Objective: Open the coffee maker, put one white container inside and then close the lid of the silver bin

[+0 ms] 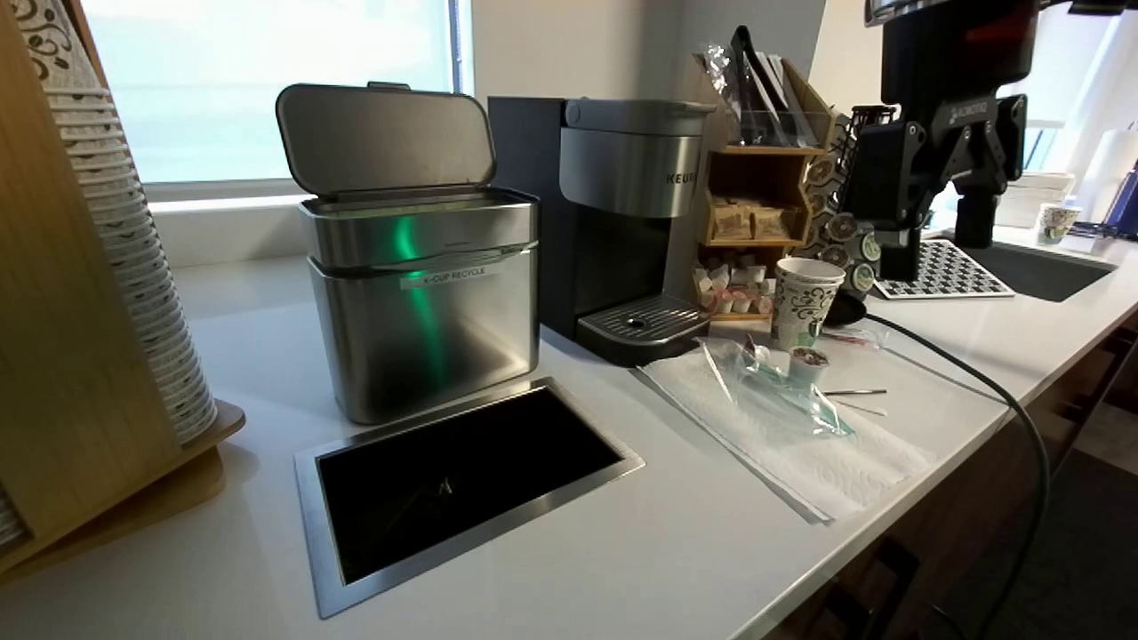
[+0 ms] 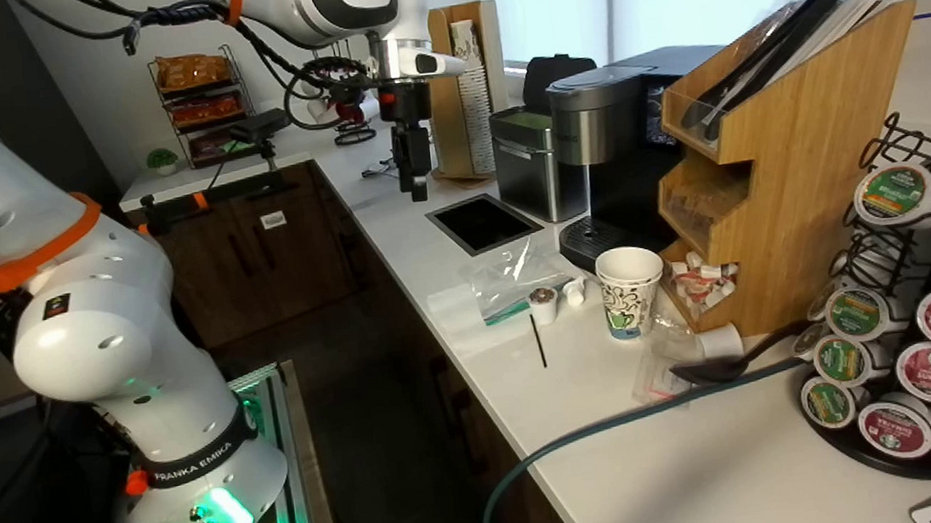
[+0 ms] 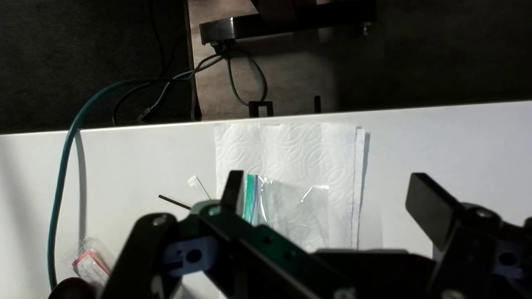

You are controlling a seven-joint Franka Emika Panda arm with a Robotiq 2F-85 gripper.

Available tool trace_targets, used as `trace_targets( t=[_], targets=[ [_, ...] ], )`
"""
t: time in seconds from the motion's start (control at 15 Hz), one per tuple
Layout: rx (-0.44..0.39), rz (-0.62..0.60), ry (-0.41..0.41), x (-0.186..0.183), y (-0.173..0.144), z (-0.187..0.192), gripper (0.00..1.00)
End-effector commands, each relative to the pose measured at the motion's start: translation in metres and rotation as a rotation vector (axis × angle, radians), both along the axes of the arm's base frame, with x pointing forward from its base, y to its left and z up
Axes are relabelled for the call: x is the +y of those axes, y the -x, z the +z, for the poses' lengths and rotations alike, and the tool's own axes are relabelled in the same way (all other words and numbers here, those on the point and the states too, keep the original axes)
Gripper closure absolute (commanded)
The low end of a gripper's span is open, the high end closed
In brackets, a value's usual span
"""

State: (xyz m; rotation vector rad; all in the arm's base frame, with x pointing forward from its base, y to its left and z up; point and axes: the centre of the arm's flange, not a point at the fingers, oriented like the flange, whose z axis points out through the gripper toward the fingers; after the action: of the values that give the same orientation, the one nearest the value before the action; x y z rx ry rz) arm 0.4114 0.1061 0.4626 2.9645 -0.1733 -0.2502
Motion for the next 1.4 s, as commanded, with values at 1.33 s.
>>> trace_targets(
  t=[1.33],
  targets=[
    [-0.383, -0.128, -0.088, 0.02, -0.032, 0.061, 0.0]
  ],
)
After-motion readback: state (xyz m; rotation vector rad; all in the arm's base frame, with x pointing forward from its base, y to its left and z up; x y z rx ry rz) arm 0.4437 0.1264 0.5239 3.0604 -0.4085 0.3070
